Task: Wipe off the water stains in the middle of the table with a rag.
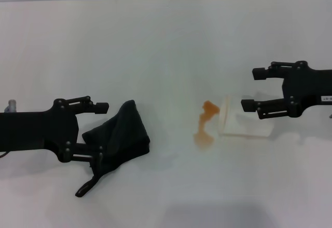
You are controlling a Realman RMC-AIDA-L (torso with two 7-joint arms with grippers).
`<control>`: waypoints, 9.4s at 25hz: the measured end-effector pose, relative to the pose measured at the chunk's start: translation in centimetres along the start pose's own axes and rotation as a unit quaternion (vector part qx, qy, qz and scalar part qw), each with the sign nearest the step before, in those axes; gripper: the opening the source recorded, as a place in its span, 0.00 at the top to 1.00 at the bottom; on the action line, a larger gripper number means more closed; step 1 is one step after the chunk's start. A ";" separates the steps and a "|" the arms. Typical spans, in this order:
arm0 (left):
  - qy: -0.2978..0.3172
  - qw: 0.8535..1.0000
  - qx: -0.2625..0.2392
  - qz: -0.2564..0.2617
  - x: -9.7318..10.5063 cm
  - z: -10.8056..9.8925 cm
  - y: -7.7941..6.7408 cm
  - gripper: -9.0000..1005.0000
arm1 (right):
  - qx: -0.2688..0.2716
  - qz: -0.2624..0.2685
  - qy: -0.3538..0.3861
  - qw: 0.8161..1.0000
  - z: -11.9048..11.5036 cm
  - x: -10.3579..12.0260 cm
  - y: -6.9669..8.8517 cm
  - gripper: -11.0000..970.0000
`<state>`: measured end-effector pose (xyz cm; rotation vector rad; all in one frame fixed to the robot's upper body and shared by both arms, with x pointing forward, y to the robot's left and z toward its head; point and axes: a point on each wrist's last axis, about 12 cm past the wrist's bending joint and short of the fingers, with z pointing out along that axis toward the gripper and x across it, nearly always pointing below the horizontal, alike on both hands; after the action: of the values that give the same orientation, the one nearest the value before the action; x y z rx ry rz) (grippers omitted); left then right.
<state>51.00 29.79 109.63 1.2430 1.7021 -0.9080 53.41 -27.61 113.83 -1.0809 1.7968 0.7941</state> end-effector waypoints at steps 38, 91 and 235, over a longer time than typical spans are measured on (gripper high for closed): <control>0.011 1.000 -0.007 -0.004 0.4 0.5 0.3 0.12 | 0.077 -0.009 0.312 0.947 5.4 -7.6 1.6 0.12; 0.012 1.000 -0.015 -0.002 0.5 0.9 0.5 0.12 | 0.088 0.012 0.346 0.934 6.6 -5.6 0.7 0.22; 0.032 0.999 -0.004 0.009 0.4 2.1 0.7 0.12 | 0.149 0.181 -0.054 0.971 -2.0 12.8 1.7 0.11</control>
<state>52.04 28.24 108.34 1.2917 1.7403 -0.8585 48.09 -33.02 103.25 -0.5115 1.9694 0.7453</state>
